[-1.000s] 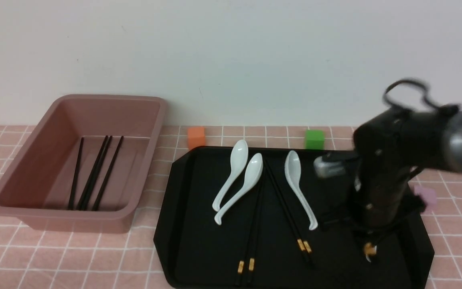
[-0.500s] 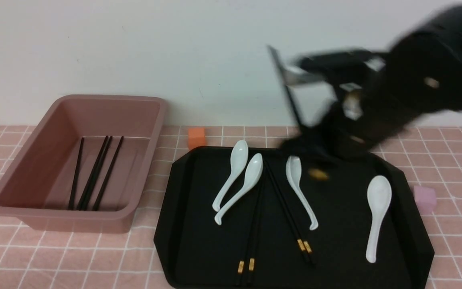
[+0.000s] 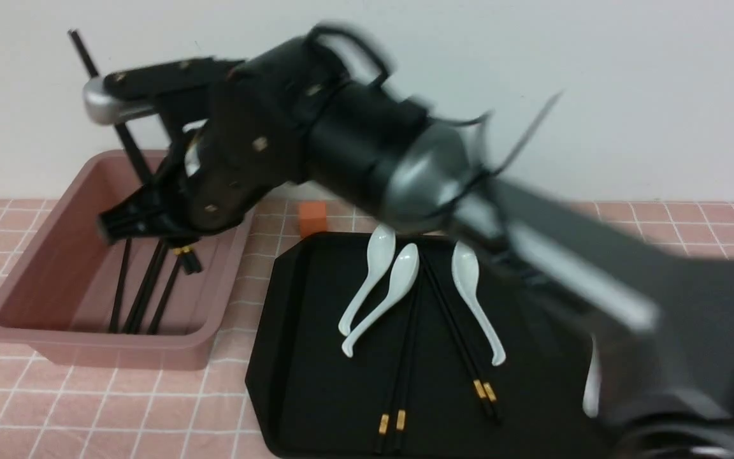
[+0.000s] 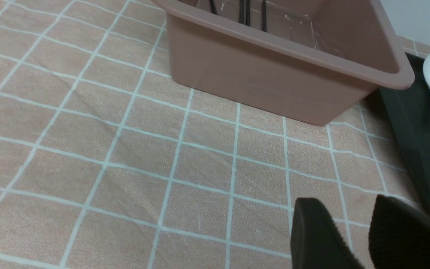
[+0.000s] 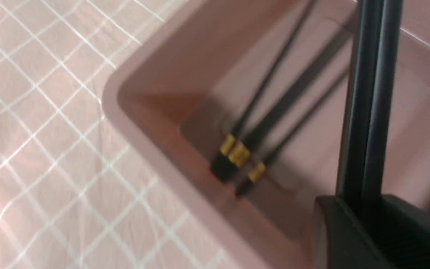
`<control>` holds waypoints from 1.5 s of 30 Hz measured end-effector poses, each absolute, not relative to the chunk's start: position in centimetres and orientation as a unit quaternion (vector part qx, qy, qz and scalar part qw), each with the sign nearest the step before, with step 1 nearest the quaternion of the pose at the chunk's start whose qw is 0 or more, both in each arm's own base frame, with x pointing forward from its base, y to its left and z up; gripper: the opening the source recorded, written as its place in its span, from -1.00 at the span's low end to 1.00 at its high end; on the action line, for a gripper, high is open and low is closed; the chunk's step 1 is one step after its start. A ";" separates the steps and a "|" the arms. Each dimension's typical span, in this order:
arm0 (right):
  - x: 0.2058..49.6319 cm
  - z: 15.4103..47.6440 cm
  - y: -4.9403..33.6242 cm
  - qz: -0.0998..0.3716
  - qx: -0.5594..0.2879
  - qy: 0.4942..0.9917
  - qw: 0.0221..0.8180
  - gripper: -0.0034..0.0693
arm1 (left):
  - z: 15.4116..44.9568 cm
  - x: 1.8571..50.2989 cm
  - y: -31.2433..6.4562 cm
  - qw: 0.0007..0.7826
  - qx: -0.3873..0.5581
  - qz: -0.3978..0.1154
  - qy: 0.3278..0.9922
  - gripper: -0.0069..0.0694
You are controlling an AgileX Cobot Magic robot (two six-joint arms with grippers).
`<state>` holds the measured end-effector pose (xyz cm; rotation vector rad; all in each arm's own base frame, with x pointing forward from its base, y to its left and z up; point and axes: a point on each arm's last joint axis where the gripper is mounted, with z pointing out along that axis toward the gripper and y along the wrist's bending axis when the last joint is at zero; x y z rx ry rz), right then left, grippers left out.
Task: On pink tablecloth take chopsticks from black tray and put them in box.
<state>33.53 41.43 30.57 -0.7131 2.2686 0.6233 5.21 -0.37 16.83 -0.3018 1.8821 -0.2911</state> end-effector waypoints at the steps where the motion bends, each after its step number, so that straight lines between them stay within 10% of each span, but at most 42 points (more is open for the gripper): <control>1: 34.2 29.3 42.1 0.235 -0.275 0.870 0.337 -0.50 | 16.8 5.2 -0.4 0.570 -0.129 -0.124 0.802 -0.19; 10: 36.2 25.3 43.5 0.210 -0.279 0.868 0.352 -0.44 | 16.8 5.2 -0.4 0.570 -0.129 -0.124 0.802 -0.19; 16: 36.3 25.3 43.4 0.207 -0.280 0.868 0.354 0.14 | 16.8 5.2 -0.4 0.570 -0.129 -0.124 0.802 -0.19; 24: 34.4 30.5 41.2 0.191 -0.285 0.880 0.328 0.41 | 16.8 5.2 -0.4 0.570 -0.129 -0.124 0.802 -0.19; 36: 26.4 46.6 32.3 0.224 -0.336 0.836 0.370 -0.55 | 16.8 5.2 -0.4 0.570 -0.129 -0.124 0.802 -0.19; 45: 20.6 46.3 24.2 0.153 -0.346 0.866 0.327 -0.94 | 16.8 5.2 -0.4 0.570 -0.129 -0.124 0.802 -0.19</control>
